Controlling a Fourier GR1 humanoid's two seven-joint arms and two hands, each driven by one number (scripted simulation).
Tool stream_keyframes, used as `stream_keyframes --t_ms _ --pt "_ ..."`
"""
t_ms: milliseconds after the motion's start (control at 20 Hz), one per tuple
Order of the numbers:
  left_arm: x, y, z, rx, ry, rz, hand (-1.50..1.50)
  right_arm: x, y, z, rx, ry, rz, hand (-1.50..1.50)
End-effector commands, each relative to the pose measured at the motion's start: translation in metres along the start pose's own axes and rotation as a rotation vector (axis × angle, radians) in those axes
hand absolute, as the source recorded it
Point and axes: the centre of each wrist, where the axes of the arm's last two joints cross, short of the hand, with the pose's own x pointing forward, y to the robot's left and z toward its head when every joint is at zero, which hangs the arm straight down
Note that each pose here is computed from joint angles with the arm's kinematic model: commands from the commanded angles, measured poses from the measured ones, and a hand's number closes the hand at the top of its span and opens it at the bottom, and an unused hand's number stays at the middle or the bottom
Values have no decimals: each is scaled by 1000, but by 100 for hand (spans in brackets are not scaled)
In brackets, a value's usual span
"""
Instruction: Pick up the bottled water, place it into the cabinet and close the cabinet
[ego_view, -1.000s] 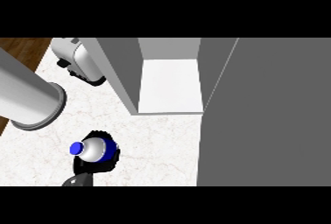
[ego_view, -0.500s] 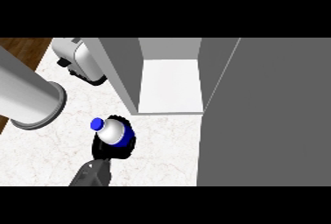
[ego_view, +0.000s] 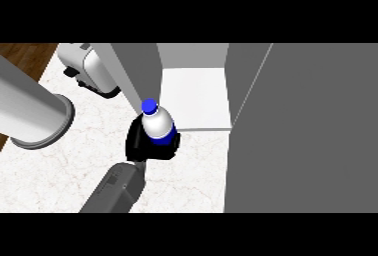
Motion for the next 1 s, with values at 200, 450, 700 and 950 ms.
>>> stream_keyframes --t_ms 200,450,700,950 --pt "34 -60 -43 9 -7 -84 150 8 -12 -1 -15 -46 -24 -150" --pt "50 -84 -73 -4 17 -201 150 10 -11 0 -21 -54 -27 -150" --pt "52 -84 -101 97 34 -226 150 3 -17 -4 -1 -58 -10 -150" --pt "56 -79 -120 123 63 -278 150 6 -23 1 8 -72 -16 -150"
